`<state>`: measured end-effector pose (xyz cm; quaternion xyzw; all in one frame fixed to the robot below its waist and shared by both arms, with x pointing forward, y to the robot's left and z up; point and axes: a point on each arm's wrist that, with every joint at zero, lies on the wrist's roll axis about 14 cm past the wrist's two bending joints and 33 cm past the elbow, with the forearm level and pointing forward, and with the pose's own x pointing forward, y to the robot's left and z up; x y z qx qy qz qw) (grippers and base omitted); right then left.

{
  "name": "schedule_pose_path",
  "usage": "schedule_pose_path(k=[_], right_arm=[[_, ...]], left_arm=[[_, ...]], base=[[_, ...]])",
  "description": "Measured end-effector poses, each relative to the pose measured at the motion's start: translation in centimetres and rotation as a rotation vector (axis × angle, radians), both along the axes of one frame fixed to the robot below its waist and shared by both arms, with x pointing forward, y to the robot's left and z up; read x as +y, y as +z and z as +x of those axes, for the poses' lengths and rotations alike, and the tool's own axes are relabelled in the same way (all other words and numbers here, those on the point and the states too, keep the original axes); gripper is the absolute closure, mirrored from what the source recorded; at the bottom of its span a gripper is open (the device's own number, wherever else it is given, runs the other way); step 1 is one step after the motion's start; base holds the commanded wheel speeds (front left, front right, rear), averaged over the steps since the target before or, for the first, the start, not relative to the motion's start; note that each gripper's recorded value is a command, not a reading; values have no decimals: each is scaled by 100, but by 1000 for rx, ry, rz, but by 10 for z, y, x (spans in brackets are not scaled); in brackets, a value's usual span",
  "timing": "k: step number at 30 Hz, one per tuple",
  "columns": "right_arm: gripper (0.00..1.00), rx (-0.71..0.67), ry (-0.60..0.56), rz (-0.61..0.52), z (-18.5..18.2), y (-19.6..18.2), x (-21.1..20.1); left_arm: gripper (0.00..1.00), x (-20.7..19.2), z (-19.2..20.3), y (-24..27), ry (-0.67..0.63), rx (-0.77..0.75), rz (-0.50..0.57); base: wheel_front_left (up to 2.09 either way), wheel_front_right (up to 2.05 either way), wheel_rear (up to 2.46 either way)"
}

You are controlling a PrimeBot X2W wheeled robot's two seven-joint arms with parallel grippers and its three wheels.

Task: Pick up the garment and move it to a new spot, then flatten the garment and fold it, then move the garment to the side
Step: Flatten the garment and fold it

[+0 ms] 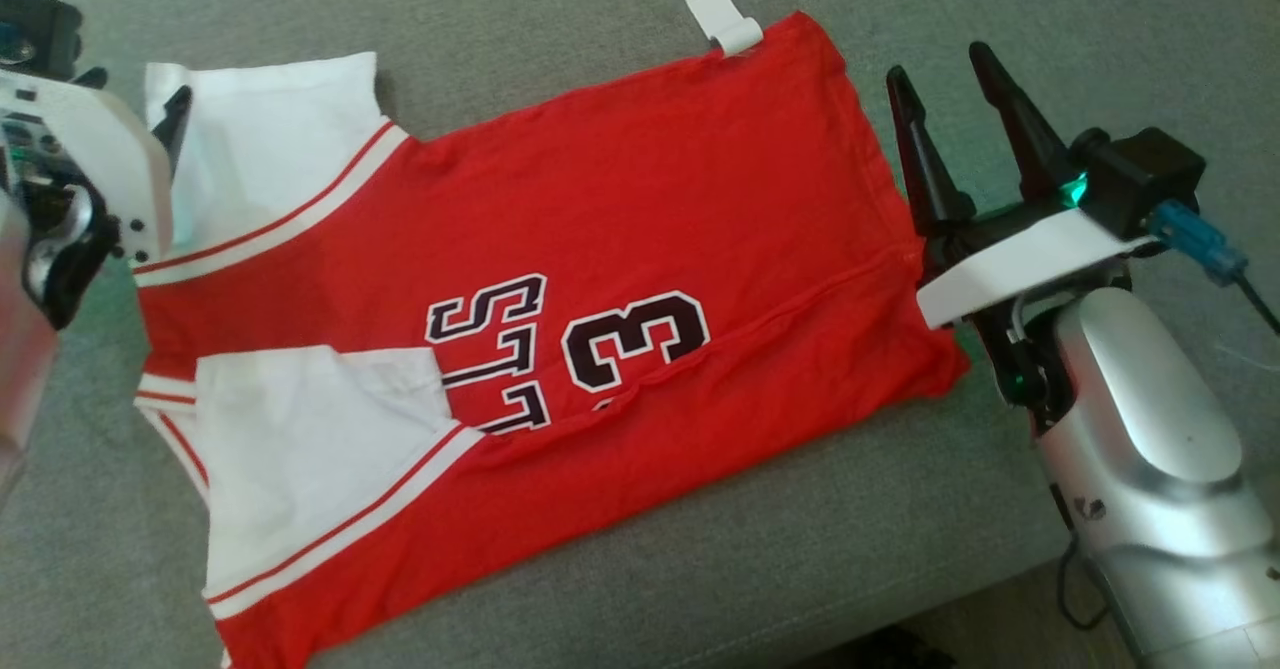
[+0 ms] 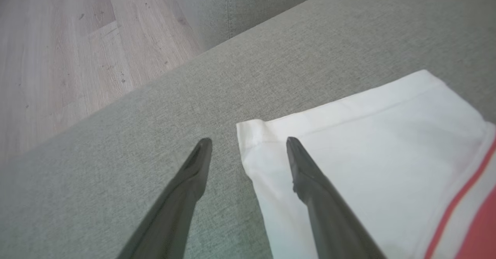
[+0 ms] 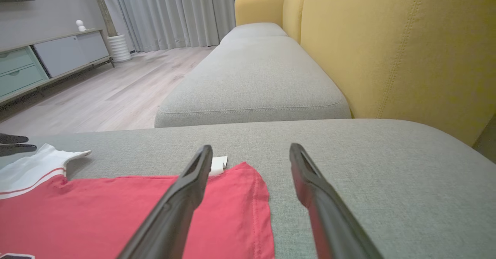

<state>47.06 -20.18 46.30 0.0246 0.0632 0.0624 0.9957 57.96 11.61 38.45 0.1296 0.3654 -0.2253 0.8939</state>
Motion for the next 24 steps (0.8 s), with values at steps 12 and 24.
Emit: schedule_pose_path(k=[12,24], right_arm=[[0,20,-20,-1,-2,-10,-8],[0,43,-36,1,-1,-19,-12]], left_arm=[[0,2,5,-23,44,87,-4],[66,-4,7,-27,54,150,-17]], base=[[0,0,0],[0,0,0]])
